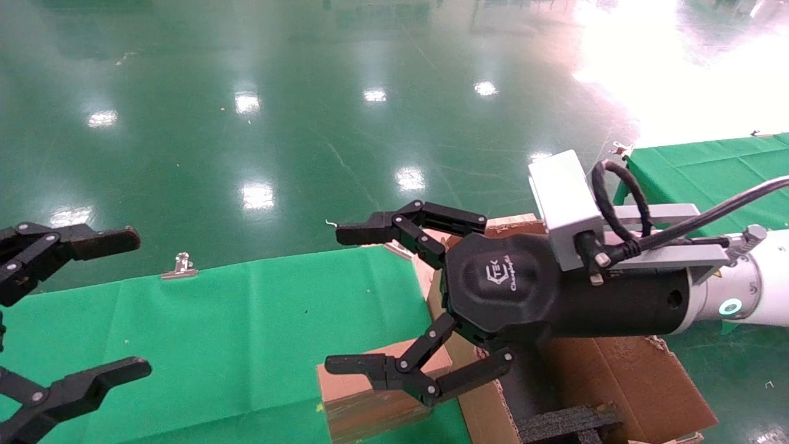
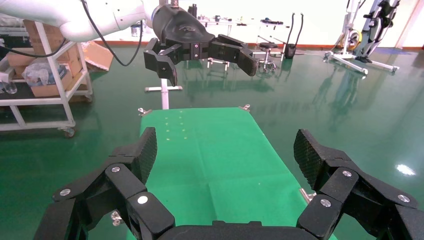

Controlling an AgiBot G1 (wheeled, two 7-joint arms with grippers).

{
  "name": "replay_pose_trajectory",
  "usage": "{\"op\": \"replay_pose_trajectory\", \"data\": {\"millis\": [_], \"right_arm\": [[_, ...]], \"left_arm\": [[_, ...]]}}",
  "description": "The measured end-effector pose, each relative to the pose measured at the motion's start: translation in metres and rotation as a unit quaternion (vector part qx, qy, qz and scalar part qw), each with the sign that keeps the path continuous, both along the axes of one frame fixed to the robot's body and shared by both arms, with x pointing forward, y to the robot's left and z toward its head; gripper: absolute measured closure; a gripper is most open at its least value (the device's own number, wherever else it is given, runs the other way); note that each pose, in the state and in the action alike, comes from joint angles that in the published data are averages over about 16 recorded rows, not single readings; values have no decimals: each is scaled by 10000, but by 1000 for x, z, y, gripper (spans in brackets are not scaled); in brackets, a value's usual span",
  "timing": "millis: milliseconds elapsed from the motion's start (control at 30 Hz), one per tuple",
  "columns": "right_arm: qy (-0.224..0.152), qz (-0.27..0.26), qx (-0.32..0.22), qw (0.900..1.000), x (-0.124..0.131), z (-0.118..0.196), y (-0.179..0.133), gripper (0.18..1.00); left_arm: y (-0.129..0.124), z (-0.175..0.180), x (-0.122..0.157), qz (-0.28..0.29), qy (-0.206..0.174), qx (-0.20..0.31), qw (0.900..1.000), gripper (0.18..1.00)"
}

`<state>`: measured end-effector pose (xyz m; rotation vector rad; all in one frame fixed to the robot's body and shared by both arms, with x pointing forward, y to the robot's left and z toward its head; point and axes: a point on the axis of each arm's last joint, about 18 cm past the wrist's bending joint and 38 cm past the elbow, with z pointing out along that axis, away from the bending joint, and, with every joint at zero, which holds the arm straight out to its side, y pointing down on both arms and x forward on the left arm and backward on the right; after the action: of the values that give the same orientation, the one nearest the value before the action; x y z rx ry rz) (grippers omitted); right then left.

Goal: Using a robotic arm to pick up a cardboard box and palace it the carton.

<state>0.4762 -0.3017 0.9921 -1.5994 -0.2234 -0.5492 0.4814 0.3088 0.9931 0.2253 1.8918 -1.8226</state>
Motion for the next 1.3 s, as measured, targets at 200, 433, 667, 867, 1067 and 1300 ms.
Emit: {"op": "replay_pose_trajectory", "data": {"millis": [200,433,667,867,1067,1300], "right_arm": [[0,0,0,10000,0,0,0,178],[0,0,0,10000,0,0,0,178],[-1,1,1,10000,0,0,0,178],[62,-27,-61,10000,2,-2,0,178],[258,-182,-391,9987,10,-10,-1,178],[561,-507,-1180,9901,32,-22,1,178]], "left_arm": [[0,0,0,0,0,0,10000,184],[0,0,0,0,0,0,10000,184],[0,0,0,0,0,0,10000,184],[0,0,0,0,0,0,10000,199],[0,0,0,0,0,0,10000,236],[0,0,0,0,0,0,10000,329]]}}
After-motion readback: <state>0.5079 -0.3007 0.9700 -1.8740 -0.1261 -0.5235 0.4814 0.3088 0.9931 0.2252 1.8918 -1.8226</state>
